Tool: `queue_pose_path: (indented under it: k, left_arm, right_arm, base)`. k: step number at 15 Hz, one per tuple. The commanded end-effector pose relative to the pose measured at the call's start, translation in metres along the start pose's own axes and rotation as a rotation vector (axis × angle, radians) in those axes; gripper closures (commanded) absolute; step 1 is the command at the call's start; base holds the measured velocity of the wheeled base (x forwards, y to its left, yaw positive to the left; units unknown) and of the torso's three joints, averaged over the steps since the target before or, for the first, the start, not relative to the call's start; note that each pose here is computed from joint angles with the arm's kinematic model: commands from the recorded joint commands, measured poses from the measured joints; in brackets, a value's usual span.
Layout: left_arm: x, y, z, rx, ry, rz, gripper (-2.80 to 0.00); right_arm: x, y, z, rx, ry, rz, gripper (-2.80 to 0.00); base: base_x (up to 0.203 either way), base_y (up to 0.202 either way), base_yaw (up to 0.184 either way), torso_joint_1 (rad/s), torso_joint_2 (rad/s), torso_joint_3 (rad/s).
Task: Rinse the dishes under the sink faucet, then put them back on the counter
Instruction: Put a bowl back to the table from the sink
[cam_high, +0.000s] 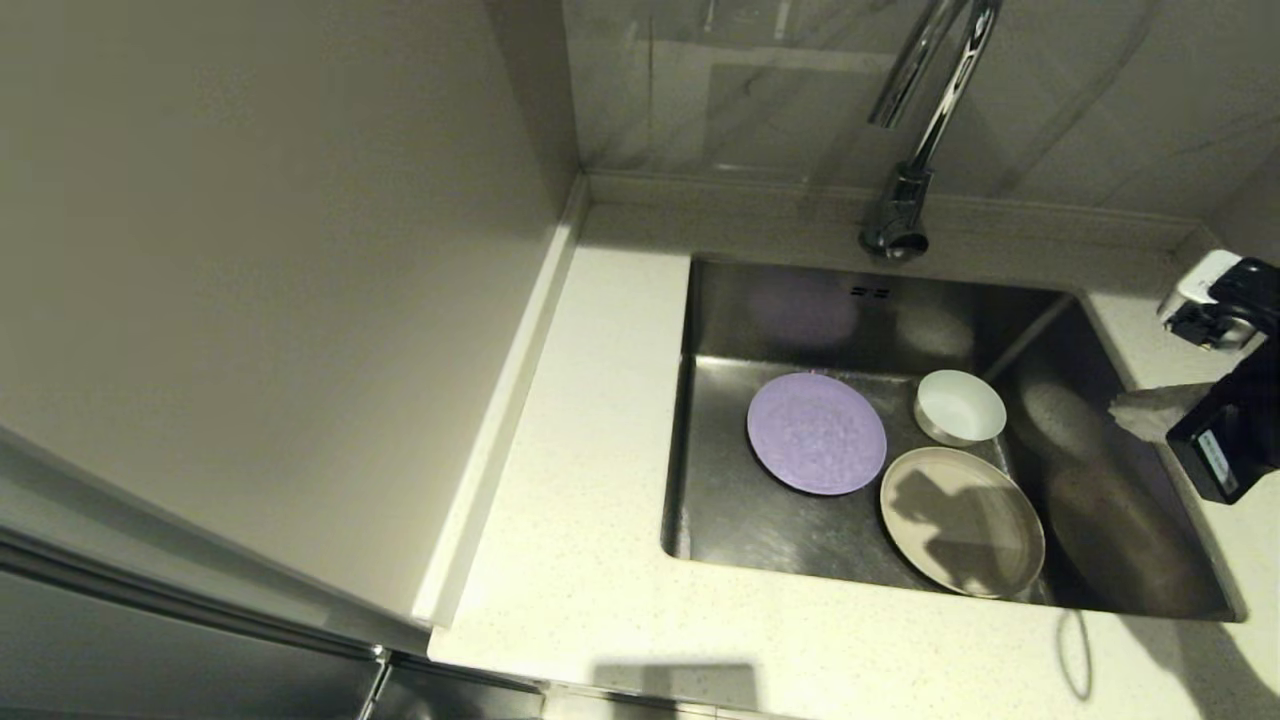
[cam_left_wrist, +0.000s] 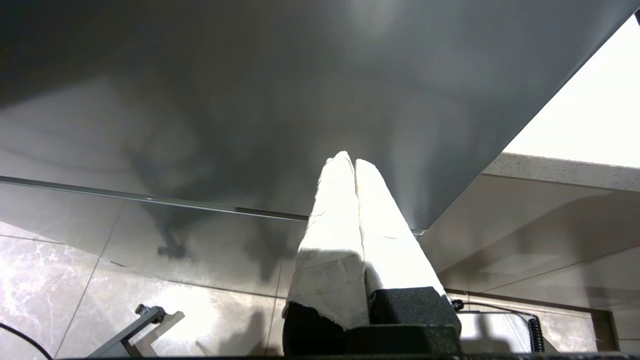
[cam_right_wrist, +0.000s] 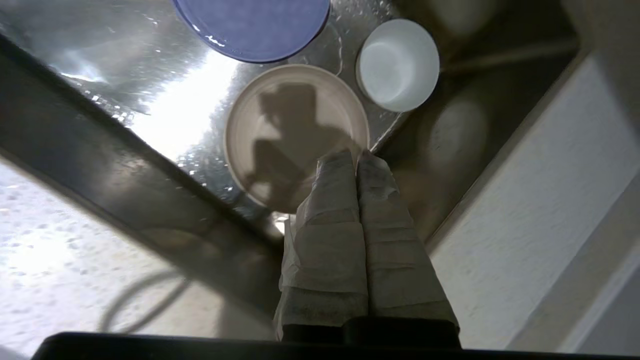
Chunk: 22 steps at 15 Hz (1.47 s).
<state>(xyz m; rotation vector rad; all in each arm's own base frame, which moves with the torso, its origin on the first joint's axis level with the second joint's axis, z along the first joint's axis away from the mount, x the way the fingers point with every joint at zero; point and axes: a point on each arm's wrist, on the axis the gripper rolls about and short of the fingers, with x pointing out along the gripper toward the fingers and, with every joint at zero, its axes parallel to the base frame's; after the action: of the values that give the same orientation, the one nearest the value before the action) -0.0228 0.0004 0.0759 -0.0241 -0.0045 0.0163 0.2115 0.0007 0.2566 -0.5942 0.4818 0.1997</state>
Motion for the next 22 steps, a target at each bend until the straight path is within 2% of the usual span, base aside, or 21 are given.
queue_pose_path:
  k: [1,3,4,6,10,12,16,19,22]
  left_arm:
    - [0.000,0.000,0.000,-0.001,-0.002,0.000,0.00]
    - [0.000,0.000,0.000,-0.001,-0.002,0.000,0.00]
    - [0.000,0.000,0.000,-0.001,-0.002,0.000,0.00]
    - [0.000,0.000,0.000,-0.001,-0.002,0.000,0.00]
    - [0.000,0.000,0.000,-0.001,-0.002,0.000,0.00]
    - [0.000,0.000,0.000,-0.001,-0.002,0.000,0.00]
    - [0.000,0.000,0.000,-0.001,-0.002,0.000,0.00]
    - [0.000,0.000,0.000,-0.001,-0.002,0.000,0.00]
    - [0.000,0.000,0.000,-0.001,-0.002,0.000,0.00]
  right_arm:
    - [0.027,0.001,-0.003,-0.031,0.033,0.025,0.00]
    - [0.061,-0.002,-0.001,-0.044,0.039,0.031,-0.07]
    - [0.078,-0.004,0.000,-0.044,0.039,0.032,-2.80]
    - [0.107,-0.012,0.009,-0.033,0.026,0.029,-2.80]
    - [0.155,-0.031,0.024,0.099,0.003,0.011,-2.80]
    - [0.177,-0.038,0.018,0.162,0.050,0.014,-2.80]
    - [0.225,-0.038,0.001,0.262,0.126,0.031,-2.80]
    - [0.252,-0.031,-0.012,0.282,0.161,0.049,-2.80]
    - [0.281,-0.031,-0.021,0.282,0.149,0.037,-2.80]
  base:
    - [0.000,0.000,0.000,0.000,0.00,0.000]
    - [0.000,0.000,0.000,0.000,0.00,0.000]
    - [0.000,0.000,0.000,0.000,0.00,0.000]
    - [0.000,0.000,0.000,0.000,0.00,0.000]
    - [0.000,0.000,0.000,0.000,0.00,0.000]
    - [0.000,0.000,0.000,0.000,0.00,0.000]
    - [0.000,0.000,0.000,0.000,0.00,0.000]
    - [0.000,0.000,0.000,0.000,0.00,0.000]
    - [0.000,0.000,0.000,0.000,0.00,0.000]
